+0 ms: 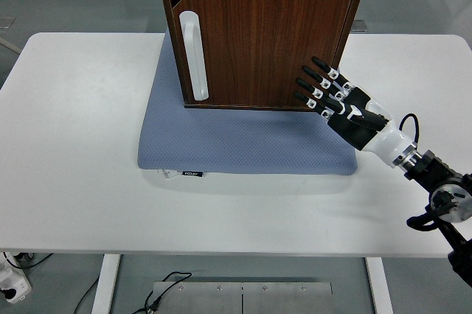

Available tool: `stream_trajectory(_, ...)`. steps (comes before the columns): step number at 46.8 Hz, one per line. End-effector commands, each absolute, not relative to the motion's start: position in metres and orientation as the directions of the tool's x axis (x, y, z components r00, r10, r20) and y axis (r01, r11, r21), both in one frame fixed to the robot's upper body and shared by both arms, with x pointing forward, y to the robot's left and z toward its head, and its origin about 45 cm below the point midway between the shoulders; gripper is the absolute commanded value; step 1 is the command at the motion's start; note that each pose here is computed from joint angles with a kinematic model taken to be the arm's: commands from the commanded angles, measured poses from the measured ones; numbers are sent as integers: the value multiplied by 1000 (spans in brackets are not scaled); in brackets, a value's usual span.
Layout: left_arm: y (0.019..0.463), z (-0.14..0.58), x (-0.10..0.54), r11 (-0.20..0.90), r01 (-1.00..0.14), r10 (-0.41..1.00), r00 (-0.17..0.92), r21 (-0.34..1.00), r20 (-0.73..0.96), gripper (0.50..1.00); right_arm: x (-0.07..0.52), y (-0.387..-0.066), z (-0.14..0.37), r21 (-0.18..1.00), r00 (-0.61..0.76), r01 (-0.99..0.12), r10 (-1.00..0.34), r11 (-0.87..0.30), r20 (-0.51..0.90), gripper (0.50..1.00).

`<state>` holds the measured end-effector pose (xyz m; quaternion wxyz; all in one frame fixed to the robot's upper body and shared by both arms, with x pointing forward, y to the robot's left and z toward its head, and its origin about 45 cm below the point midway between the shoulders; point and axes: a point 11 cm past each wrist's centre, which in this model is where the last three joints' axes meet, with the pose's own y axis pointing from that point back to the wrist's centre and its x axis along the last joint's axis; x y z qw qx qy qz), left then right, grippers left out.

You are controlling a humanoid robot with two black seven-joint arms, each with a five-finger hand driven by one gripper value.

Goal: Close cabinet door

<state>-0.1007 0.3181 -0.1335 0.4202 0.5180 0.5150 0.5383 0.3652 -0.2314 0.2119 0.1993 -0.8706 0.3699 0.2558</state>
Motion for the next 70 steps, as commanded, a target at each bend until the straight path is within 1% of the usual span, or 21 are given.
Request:
stream_trajectory(1, 318, -134, -100, -115, 80, 986, -110, 990, 124, 1000, 361, -245, 212, -151, 582, -762, -563, -630, -586, 1000)
stream_trajectory(6, 318, -134, -100, -115, 80, 986, -110, 990, 124, 1000, 359, -264, 210, -144, 554, -790, -591, -596, -586, 1000)
stream_trajectory(13, 318, -133, -101, -117, 82, 986, -110, 990, 126, 1000, 355, -302, 209, -138, 492, -844, -646, -518, -584, 1000)
stream_trajectory(20, 318, -134, -100, -115, 80, 986, -110, 990, 124, 1000, 351, -328, 206, -138, 435, -883, -676, -448, -595, 1000)
stream_trajectory(23, 318, -134, -100, -115, 80, 986, -110, 990, 124, 1000, 348, -334, 203, -137, 417, -894, -681, -427, -602, 1000)
stream_trajectory(35, 318, -133, -100, -117, 81, 986, -110, 990, 125, 1000, 349, -348, 200, -153, 374, -920, -686, -362, -625, 1000)
stream_trajectory(42, 318, -134, -100, -115, 80, 986, -110, 990, 124, 1000, 349, -347, 190, -160, 341, -934, -665, -319, -665, 1000)
stream_trajectory(50, 318, -133, -101, -117, 82, 986, -110, 990, 126, 1000, 348, -359, 158, -138, 215, -976, -614, -170, -760, 1000)
stream_trajectory(53, 318, -133, -101, -117, 82, 986, -110, 990, 126, 1000, 348, -360, 151, -132, 188, -982, -594, -137, -782, 1000)
stream_trajectory(65, 318, -134, -100, -115, 80, 986, -110, 990, 124, 1000, 349, -370, 156, -164, 178, -984, -578, -77, -797, 1000)
stream_trajectory(70, 318, -133, -100, -117, 81, 986, -110, 990, 125, 1000, 353, -370, 162, -179, 189, -981, -577, -75, -795, 1000)
